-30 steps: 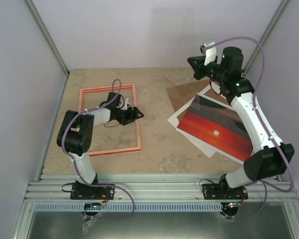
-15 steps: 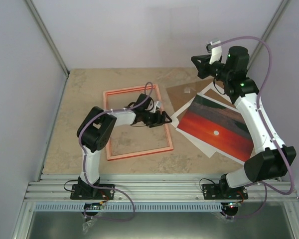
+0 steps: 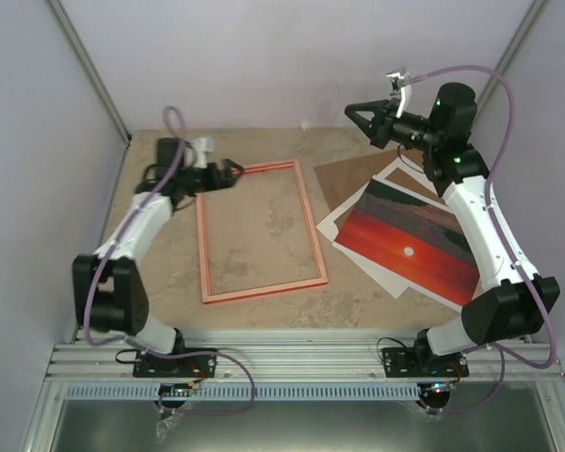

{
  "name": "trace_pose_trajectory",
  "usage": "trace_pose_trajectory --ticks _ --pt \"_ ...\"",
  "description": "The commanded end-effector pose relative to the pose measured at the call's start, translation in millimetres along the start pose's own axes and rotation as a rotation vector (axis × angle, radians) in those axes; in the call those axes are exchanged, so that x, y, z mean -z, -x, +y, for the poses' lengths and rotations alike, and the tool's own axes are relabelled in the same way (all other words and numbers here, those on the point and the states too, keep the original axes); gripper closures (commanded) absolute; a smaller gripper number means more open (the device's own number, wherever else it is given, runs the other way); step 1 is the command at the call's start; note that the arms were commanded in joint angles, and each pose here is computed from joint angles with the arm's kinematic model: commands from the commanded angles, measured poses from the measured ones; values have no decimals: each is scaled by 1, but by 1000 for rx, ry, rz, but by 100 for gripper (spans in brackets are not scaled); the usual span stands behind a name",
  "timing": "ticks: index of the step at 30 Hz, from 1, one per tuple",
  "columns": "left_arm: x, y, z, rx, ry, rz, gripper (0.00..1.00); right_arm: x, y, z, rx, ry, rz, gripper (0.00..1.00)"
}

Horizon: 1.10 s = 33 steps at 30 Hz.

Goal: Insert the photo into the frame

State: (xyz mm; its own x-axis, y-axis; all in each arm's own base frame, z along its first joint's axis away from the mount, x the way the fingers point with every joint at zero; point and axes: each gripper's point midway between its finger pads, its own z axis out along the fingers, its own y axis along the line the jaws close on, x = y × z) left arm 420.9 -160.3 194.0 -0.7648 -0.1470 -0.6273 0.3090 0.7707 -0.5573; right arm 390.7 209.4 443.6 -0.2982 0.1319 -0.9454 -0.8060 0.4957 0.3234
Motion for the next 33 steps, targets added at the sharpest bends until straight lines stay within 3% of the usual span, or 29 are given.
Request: trace_pose_trajectory --ticks 1,4,9,12,17,26,33 --pt "82 40 29 -132 124 -169 1 1 21 56 19 235 -26 100" --pt "132 67 22 -178 108 -275 1 0 18 85 44 343 -14 99" --pt "177 76 -8 -261 102 -378 1 2 -4 118 -2 473 53 100" --pt "208 81 9 -127 172 -500 1 -6 -28 118 -88 485 91 100" --pt "272 80 73 151 243 -701 1 -40 -60 124 -151 520 152 99" --pt "322 79 117 279 443 -836 1 -125 -126 118 -405 544 295 99" --pt "318 62 125 297 468 -822 1 -168 -193 78 -641 411 403 99"
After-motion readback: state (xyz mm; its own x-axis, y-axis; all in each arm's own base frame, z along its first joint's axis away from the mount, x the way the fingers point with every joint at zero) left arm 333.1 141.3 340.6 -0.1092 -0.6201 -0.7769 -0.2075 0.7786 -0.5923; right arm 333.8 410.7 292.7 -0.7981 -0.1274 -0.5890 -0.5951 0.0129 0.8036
